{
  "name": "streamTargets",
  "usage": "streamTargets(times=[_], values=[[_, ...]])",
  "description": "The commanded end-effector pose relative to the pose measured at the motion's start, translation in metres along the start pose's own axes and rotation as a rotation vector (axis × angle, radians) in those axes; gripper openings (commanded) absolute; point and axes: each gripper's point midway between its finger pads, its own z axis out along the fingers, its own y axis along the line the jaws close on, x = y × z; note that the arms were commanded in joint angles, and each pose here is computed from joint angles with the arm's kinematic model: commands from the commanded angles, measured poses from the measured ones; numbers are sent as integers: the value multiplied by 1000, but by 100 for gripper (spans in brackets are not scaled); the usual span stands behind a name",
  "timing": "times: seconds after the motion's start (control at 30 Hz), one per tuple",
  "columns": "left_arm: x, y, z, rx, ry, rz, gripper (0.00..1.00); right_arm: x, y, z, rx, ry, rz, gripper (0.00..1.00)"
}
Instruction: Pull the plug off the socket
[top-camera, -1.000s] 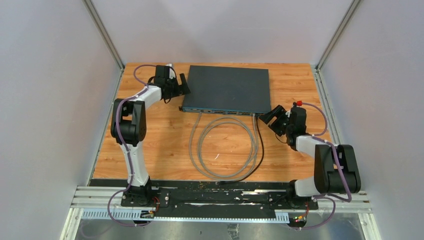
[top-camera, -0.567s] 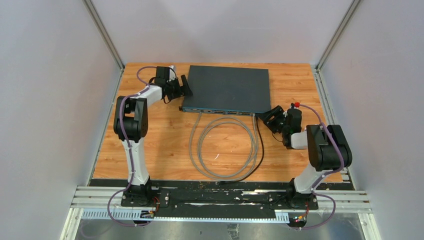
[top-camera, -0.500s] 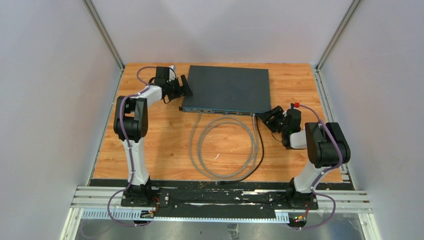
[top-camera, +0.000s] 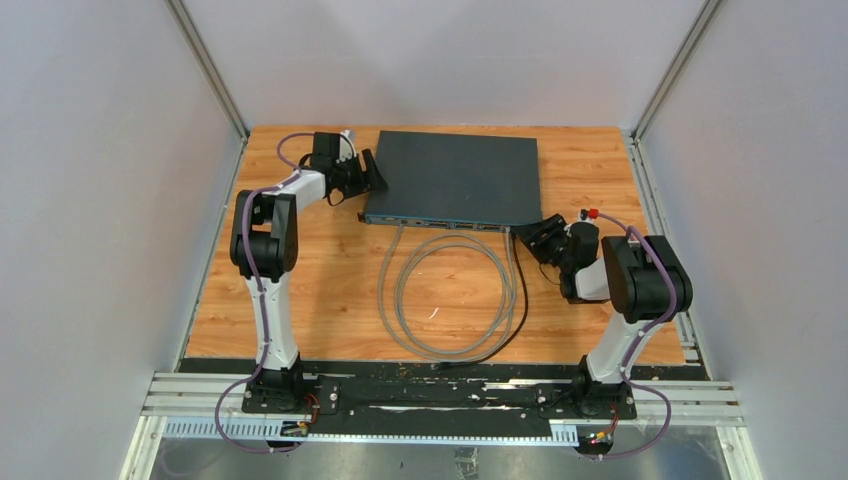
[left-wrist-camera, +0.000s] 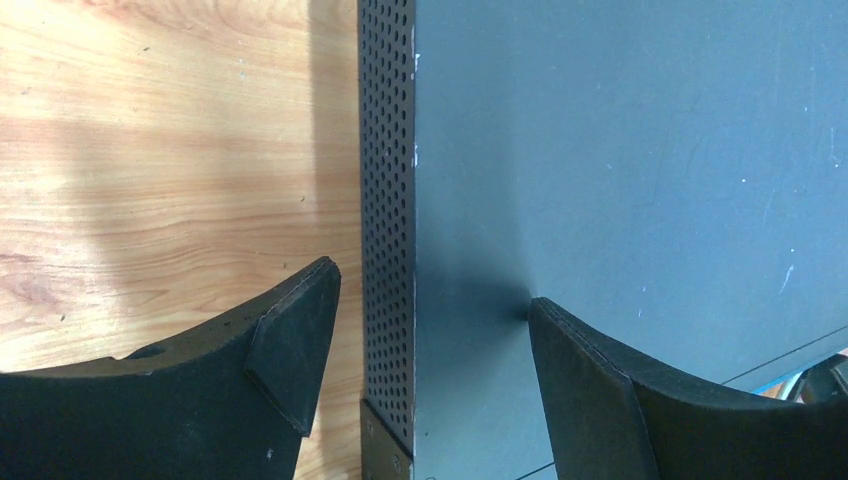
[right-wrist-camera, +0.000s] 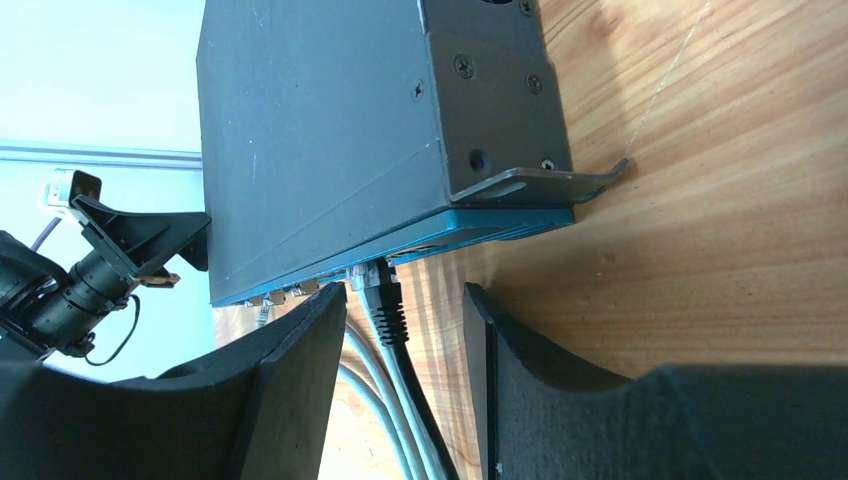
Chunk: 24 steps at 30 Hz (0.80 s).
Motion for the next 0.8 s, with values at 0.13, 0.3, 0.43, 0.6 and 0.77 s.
streamTargets(times=[0.13,0.3,0.43,0.6,0.77], values=[[21,16,13,-34,67,-16,75,2,3,3,-6,-27,6,48],[22,16,15,-30,75,-17,75,0,4,5,1,-43,19,43],[24,17,15,-32,81,-16,75,-1,4,6,3,-44,21,40],[26,17,17,-22,88,-22,75,0,6,9,-5,-37,23,38],[26,16,18,-18,90,-23,74,1,9,12,-15,-32,29,38]])
